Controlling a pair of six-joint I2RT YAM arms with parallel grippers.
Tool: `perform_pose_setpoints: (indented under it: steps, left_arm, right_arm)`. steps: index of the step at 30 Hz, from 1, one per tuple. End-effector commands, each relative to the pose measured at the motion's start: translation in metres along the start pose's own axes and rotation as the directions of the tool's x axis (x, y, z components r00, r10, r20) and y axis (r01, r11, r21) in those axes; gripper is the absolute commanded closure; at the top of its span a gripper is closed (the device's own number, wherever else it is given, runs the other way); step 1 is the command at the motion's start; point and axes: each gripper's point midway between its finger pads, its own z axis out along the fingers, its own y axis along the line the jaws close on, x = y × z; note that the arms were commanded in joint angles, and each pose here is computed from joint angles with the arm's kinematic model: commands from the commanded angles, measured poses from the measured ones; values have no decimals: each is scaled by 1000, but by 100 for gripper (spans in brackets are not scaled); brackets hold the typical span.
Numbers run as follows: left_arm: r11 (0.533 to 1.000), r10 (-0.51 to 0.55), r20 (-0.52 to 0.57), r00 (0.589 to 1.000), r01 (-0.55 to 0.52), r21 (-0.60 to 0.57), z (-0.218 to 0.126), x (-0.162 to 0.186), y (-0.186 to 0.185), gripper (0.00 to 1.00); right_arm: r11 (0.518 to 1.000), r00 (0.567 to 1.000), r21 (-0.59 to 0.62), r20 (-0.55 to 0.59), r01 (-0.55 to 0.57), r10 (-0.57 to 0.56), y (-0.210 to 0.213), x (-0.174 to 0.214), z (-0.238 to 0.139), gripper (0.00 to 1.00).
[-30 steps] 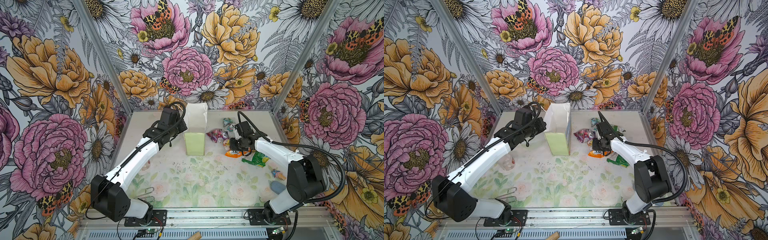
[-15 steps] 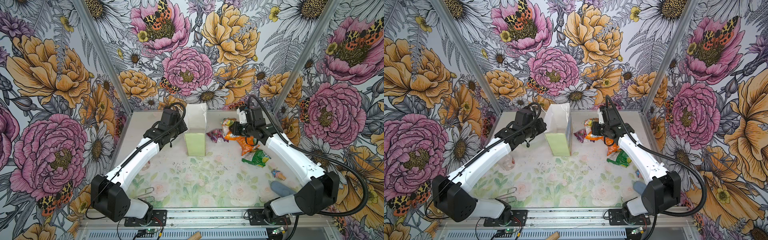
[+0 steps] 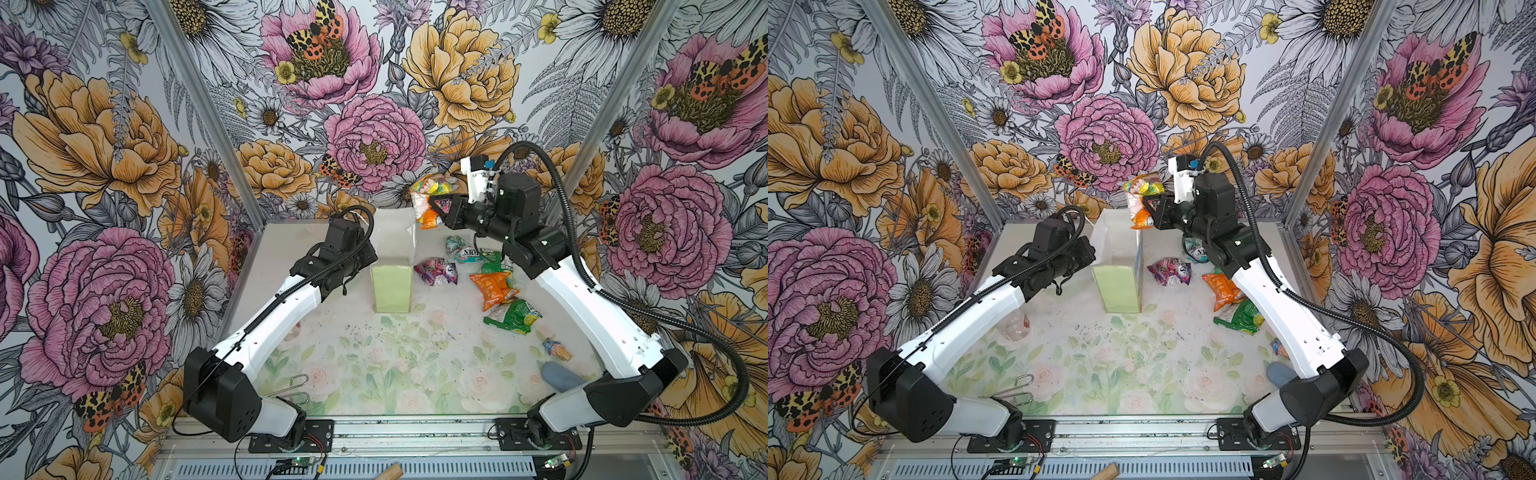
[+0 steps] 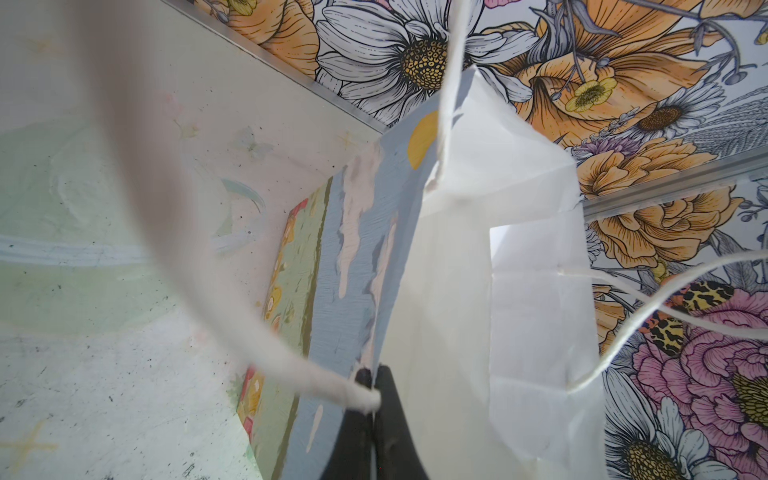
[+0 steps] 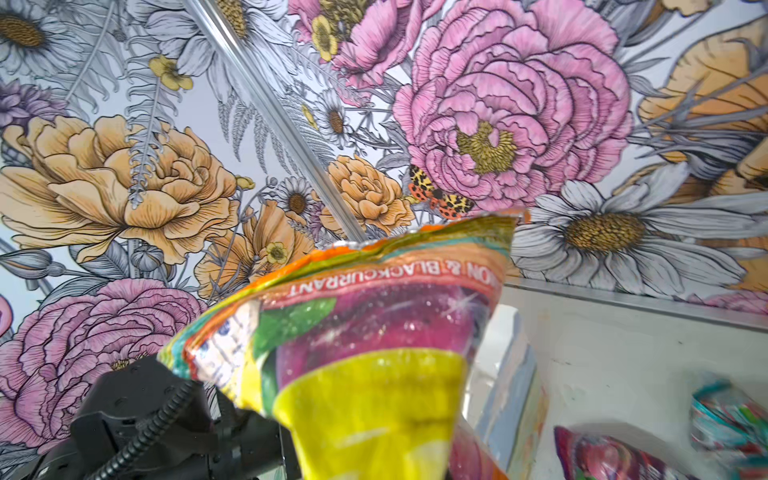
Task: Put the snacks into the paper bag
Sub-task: 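Lift the candy bag with the right gripper and carry it toward the paper bag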
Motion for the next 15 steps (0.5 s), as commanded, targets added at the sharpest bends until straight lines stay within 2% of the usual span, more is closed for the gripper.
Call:
perform_pose_setpoints:
  steps: [1,4,9,15]
  left_arm:
    - [1000,-10,26,1000,10,-11,2,-1,0,100]
    - [1000,-20,28,999,20,-13,2,-2,1,100]
    - [1000,-24,24,999,24,-8,1,0,-1,100]
    - [1000,-20,26,999,20,-8,1,0,-1,100]
  right_arm:
    - [992,998,-121,59,20,-13,41,-15,19,100]
    - [991,998,-133,56,19,-11,52,-10,34,100]
    - [996,999,-86,45,-26,30,41,0,55,100]
    - [997,999,-55,23,-48,49,31,12,63,100]
